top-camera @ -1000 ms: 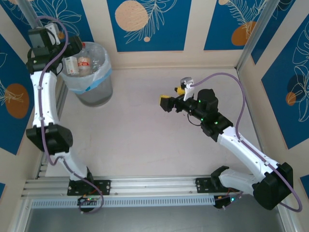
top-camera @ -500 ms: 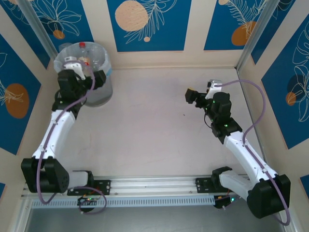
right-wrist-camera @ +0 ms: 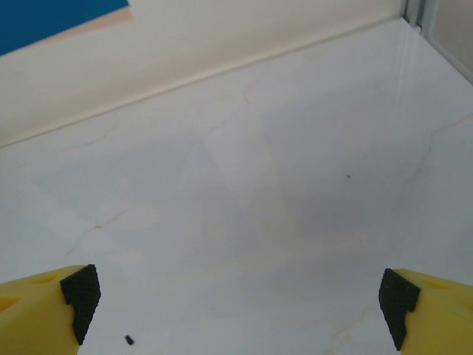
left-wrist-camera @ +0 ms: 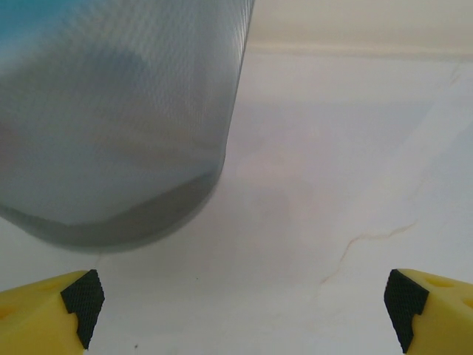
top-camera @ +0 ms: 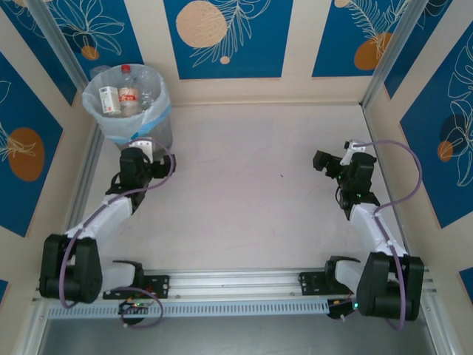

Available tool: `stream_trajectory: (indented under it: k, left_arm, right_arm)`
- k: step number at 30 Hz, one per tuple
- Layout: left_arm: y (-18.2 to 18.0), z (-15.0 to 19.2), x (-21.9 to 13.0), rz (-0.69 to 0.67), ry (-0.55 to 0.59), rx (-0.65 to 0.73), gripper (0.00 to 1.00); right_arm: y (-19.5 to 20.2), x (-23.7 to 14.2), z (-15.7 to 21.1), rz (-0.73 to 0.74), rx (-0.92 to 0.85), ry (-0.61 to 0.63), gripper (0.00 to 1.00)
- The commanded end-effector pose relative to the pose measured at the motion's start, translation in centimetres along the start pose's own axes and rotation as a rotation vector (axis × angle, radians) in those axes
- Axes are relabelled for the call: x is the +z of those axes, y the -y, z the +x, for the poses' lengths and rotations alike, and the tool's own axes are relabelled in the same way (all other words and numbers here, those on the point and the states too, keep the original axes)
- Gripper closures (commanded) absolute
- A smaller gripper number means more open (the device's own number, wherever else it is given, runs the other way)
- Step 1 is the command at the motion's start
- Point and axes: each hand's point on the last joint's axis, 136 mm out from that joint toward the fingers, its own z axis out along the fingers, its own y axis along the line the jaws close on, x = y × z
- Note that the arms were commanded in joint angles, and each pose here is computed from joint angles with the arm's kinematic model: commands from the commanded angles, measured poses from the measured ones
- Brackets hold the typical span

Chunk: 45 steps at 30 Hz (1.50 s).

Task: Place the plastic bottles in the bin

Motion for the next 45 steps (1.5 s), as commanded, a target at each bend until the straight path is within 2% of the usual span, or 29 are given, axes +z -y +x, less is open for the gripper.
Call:
stream_trajectory:
  k: [1, 3, 7, 12, 14, 17, 18, 25, 29, 33, 40, 42, 45]
  left_arm:
    - [-1.5, 1.1, 1.5, -0.074, 0.015, 0.083, 0.01]
    - [-2.1, 2.1, 1.9, -0.091, -0.036, 0.084, 0.01]
    - [-1.2, 3.8, 2.7, -0.030, -0.049, 0.121, 0.01]
    - [-2.2, 3.7, 2.1, -0.079, 0.081, 0.166, 0.01]
    - [-3.1, 3.8, 1.7, -0.123, 0.144, 0.142, 0.01]
    - [-3.8, 4.9, 3.2, -0.113, 0.167, 0.112, 0.01]
    - [-3.3, 5.2, 3.1, -0.087, 0.130, 0.124, 0.01]
    - [-3.4, 5.2, 3.3, -0.091, 0.125, 0.125, 0.01]
    - [-3.4, 5.2, 3.2, -0.093, 0.128, 0.125, 0.01]
    - [-3.4, 5.3, 3.2, -0.091, 0.127, 0.126, 0.01]
    - [-2.8, 5.3, 3.4, -0.054, 0.116, 0.140, 0.01]
    - [-2.8, 5.2, 3.4, -0.055, 0.117, 0.140, 0.01]
    - [-2.7, 5.2, 3.4, -0.052, 0.116, 0.140, 0.01]
  right_arm:
    - [1.0, 0.7, 0.2, -0.026, 0.010, 0.010, 0.00]
    - [1.8, 1.1, 0.3, -0.015, 0.031, 0.016, 0.00]
    - [2.0, 2.2, 1.2, -0.030, 0.026, -0.016, 0.01]
    - [1.4, 3.5, 2.4, -0.071, 0.009, -0.043, 0.01]
    - [1.0, 3.9, 2.8, -0.090, -0.008, -0.051, 0.01]
    - [-0.1, 4.6, 3.9, -0.124, -0.076, -0.072, 0.00]
    - [-0.5, 4.8, 4.3, -0.128, -0.115, -0.076, 0.00]
    - [-1.5, 5.0, 5.1, -0.146, -0.178, -0.078, 0.00]
    - [-2.7, 3.4, 5.1, -0.186, -0.227, -0.004, 0.00]
    - [-4.0, 2.2, 4.7, -0.260, -0.179, 0.083, 0.00]
    - [-4.6, 5.5, 6.7, -0.257, -0.209, 0.080, 0.01]
    - [-4.8, 5.7, 7.2, -0.235, -0.243, 0.017, 0.01]
    - [-4.6, 6.2, 7.2, -0.200, -0.243, 0.011, 0.01]
